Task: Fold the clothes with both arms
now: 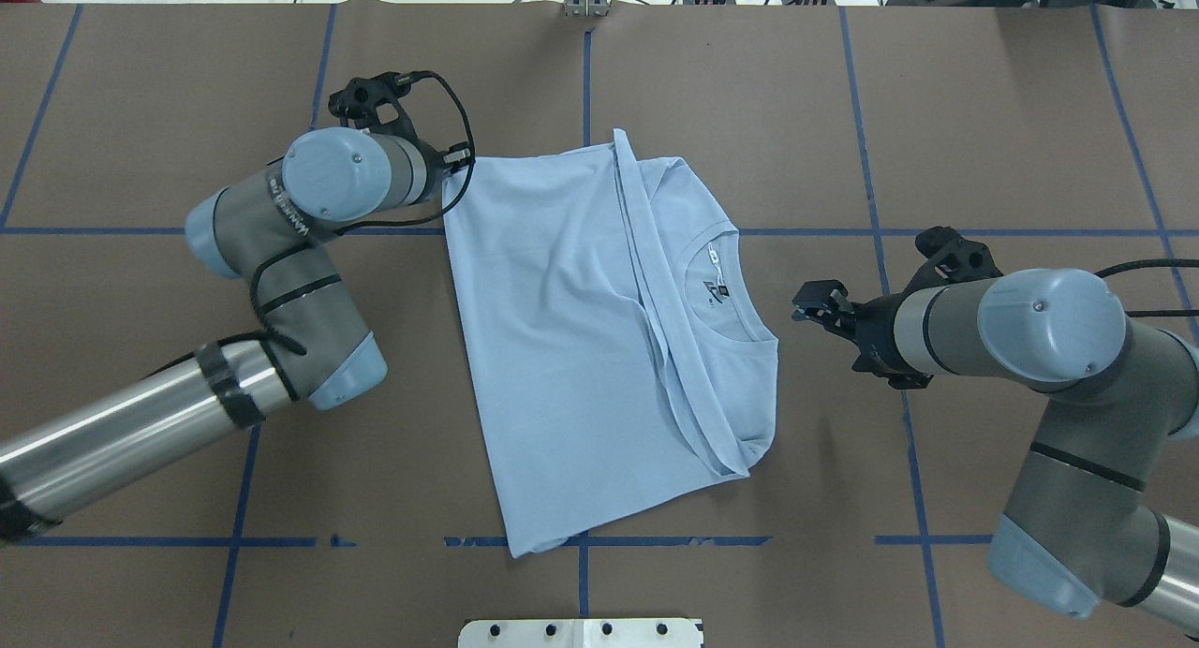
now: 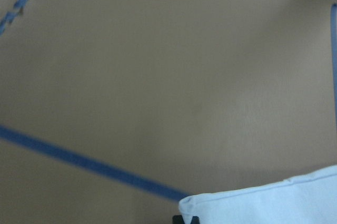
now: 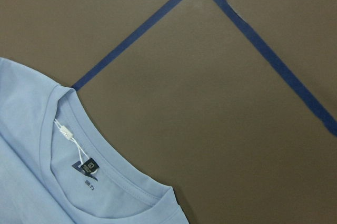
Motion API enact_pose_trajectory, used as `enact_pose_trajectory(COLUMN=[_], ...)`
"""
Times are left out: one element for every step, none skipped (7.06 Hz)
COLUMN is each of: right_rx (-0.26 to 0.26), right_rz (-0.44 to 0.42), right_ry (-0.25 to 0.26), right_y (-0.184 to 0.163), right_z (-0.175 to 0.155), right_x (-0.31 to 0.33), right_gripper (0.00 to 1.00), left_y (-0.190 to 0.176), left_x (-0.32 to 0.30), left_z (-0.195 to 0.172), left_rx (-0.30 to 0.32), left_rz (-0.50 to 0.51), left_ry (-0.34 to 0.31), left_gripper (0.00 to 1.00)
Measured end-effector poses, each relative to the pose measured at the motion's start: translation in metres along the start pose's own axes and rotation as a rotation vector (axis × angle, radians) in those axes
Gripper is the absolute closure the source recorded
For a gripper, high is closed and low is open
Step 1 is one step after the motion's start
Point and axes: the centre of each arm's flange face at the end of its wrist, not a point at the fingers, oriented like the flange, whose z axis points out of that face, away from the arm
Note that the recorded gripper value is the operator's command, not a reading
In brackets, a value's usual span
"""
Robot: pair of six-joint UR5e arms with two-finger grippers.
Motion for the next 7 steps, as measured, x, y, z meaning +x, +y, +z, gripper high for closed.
enact_pose_trajectory(right_rx=[-0.01,-0.014,-0.002,0.009,0.01,0.004,-0.007], right_rz=[-0.004,-0.013,-0.026,-0.039,-0.049,-0.062,-0.075], right_ry=[-0.032,-0.058,-0.083,-0.107,-0.118,-0.114,-0.102], right_y=[0.008,0.018,0.032,0.048,0.06,0.072,0.086], right_z=[-0.003,-0.003,0.001,0.005,0.012,0.024,0.037], right_x=[-0.018,-0.033,-0.046,-0.058,-0.07,-0.079,-0.085], right_gripper=[0.0,0.0,0.0,0.0,0.0,0.04,0.15], left_y=[-0.023,-0.036,-0.041,-0.04,-0.034,-0.024,-0.018], left_x=[0.011,0.014,0.024,0.034,0.028,0.012,0.005], left_z=[0.028,0.043,0.044,0.032,0.009,-0.014,-0.026], left_rx=[0.025,0.039,0.043,0.038,0.033,0.026,0.02], left_rz=[-0.009,-0.016,-0.021,-0.022,-0.021,-0.017,-0.013], left_ry=[0.016,0.04,0.073,0.118,0.169,0.207,0.226], left_gripper=[1.0,0.58,0.58,0.58,0.58,0.58,0.57])
